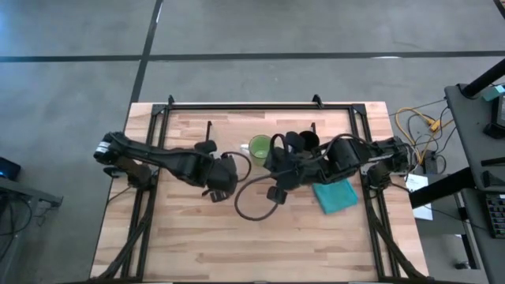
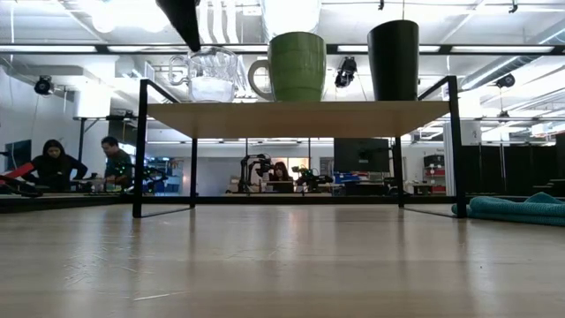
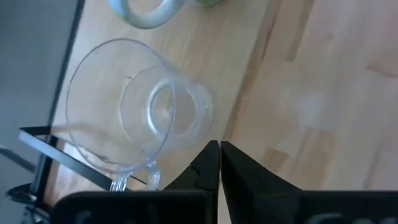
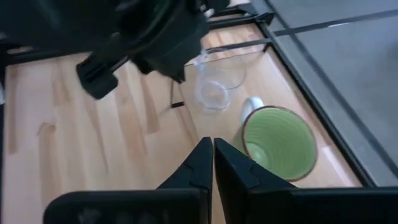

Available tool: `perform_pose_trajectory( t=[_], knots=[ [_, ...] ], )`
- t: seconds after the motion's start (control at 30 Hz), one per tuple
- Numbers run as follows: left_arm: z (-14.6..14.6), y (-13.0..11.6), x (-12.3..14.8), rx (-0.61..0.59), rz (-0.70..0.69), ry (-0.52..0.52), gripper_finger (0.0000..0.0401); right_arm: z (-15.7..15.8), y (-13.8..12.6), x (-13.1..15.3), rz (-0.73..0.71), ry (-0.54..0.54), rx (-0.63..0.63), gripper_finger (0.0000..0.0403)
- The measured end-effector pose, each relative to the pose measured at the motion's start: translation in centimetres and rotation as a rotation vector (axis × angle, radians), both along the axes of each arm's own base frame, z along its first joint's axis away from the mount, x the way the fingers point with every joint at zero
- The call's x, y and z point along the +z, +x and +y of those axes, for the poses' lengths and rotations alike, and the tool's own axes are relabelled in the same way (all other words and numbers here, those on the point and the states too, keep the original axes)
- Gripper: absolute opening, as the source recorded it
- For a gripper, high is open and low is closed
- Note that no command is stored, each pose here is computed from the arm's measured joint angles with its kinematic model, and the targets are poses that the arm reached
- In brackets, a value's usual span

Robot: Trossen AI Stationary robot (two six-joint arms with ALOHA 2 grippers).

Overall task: Stack small to large cups/mugs on shelf
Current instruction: Put the transparent mug on the shelf

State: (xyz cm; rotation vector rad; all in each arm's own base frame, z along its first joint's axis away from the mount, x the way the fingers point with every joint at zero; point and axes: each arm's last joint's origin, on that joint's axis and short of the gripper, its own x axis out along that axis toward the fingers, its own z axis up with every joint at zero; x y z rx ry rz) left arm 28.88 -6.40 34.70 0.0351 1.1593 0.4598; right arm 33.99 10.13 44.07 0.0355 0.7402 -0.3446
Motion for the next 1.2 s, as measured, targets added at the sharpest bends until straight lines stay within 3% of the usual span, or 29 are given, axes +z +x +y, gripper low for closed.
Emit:
perform_pose_trajectory(
  t=[0.67, 1.2],
  knots=[
    [-0.4, 0.9, -2.9, -0.024, -0.035, 0.054, 0.0, 0.2, 0.2, -0.6, 0.002, -0.002, -0.04, 0.0008],
    [0.6, 1.1, -2.9, -0.054, -0.013, 0.131, 0.0, 0.2, 0.2, -0.6, 0.002, 0.0, -0.038, 0.0008]
  ],
)
